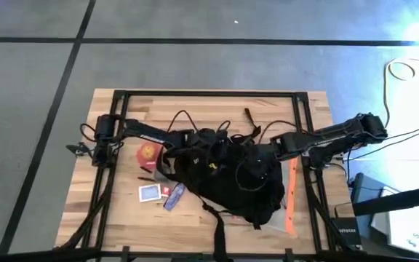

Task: Unpack backpack
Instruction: Open the black backpack

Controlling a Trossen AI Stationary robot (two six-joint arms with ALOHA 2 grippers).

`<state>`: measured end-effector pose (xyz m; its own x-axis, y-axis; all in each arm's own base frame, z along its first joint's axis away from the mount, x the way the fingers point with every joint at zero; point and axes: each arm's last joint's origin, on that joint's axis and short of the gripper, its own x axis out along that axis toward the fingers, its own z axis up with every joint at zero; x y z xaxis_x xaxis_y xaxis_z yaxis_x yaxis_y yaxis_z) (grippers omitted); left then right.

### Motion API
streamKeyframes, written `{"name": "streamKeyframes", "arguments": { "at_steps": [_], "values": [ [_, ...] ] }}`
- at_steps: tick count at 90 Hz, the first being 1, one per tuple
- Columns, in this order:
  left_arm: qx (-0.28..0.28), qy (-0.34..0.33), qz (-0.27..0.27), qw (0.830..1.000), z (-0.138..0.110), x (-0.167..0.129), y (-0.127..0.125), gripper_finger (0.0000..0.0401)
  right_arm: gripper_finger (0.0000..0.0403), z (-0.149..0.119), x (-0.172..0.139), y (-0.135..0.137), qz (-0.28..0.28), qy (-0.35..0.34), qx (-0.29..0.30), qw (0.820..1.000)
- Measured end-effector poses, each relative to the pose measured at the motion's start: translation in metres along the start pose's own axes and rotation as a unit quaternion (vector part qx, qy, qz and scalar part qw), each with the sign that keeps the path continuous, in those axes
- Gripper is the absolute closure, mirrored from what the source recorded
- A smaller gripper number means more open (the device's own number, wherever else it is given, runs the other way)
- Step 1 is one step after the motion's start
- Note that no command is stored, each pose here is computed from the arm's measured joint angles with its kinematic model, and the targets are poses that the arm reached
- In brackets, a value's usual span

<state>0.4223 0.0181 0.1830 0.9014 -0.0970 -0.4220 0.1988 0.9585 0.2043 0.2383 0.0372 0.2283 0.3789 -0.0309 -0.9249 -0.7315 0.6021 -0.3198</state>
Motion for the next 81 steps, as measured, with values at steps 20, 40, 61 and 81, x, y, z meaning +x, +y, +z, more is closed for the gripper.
{"name": "streamKeyframes", "arguments": {
  "at_steps": [20, 40, 61, 81],
  "values": [
    [-0.031, 0.017, -0.001, 0.999, -0.005, -0.001, 0.004, 0.0080, 0.0403, 0.006, 0.012, -0.009, -0.003, 0.047, -0.140, 0.989],
    [-0.025, 0.022, -0.024, 0.999, -0.007, 0.000, 0.002, 0.0080, 0.0403, 0.012, 0.006, -0.021, -0.020, 0.037, -0.148, 0.988],
    [-0.016, 0.048, 0.018, 0.999, -0.011, 0.000, 0.005, 0.0088, 0.0403, 0.016, 0.002, -0.024, -0.027, 0.030, -0.145, 0.989],
    [-0.003, 0.044, 0.018, 0.999, -0.007, 0.001, -0.003, 0.0088, 0.0403, 0.015, 0.002, -0.024, -0.025, 0.031, -0.137, 0.990]
  ]
}}
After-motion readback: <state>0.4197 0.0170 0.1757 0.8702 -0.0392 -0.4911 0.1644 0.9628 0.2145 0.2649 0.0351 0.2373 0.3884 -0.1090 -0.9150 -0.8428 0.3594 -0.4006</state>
